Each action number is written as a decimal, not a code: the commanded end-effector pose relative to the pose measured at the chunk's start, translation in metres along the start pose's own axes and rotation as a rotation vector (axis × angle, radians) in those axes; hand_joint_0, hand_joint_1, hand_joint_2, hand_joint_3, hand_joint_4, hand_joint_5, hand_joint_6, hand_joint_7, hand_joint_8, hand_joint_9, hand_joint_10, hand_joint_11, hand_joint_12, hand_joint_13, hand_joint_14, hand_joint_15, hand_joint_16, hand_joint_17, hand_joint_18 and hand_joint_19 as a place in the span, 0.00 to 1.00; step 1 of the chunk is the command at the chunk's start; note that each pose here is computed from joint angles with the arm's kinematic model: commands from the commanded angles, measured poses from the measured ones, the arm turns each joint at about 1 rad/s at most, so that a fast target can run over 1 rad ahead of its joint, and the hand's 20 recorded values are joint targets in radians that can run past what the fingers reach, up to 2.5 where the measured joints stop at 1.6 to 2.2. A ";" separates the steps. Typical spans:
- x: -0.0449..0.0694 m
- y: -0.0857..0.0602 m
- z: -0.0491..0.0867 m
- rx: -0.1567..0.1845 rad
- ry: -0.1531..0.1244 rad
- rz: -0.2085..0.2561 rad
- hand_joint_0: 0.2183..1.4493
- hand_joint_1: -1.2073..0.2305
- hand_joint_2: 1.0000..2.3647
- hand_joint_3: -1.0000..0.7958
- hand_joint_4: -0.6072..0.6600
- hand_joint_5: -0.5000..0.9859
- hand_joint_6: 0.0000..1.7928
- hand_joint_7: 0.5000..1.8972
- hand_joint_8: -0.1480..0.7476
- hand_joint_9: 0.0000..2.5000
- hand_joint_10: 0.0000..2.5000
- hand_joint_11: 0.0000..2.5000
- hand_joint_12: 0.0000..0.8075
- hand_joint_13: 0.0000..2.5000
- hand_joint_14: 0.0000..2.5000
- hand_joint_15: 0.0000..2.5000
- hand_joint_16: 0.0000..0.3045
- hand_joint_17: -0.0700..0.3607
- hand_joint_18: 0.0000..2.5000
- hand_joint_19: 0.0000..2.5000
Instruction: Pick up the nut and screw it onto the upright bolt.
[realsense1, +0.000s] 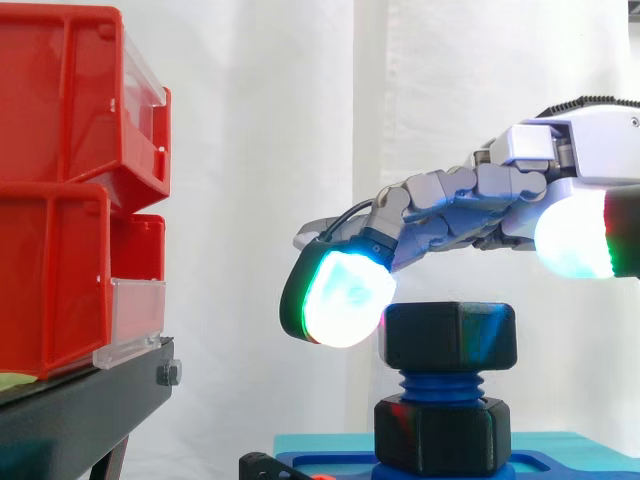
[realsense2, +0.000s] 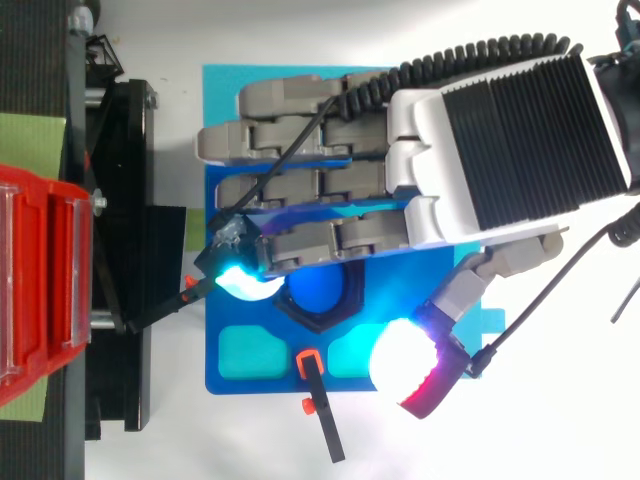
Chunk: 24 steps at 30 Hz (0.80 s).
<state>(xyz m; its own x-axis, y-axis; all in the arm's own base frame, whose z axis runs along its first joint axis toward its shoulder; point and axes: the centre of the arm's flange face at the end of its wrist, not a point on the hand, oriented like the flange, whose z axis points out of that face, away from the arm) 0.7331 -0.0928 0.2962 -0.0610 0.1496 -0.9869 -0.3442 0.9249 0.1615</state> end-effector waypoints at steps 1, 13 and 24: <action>-0.003 -0.003 -0.002 0.004 -0.003 -0.002 0.18 0.68 0.00 0.28 0.63 0.31 0.28 0.41 0.40 0.18 0.00 0.00 0.41 0.00 0.00 0.00 0.15 0.39 0.00 0.00; -0.009 -0.018 -0.010 0.007 -0.011 -0.015 0.22 0.58 0.00 0.28 0.52 0.37 0.28 0.59 0.37 0.38 0.00 0.00 0.35 0.12 0.00 0.00 0.10 0.32 0.00 0.00; -0.021 -0.023 -0.010 -0.004 -0.024 -0.020 0.23 0.59 0.00 0.28 0.52 0.40 0.28 0.66 0.30 0.52 0.00 0.00 0.30 0.22 0.00 0.00 0.07 0.28 0.09 0.00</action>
<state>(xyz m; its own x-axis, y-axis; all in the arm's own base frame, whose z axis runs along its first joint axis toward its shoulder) 0.7306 -0.1198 0.3057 -0.0424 0.1392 -0.9894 -0.3451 0.9273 0.1452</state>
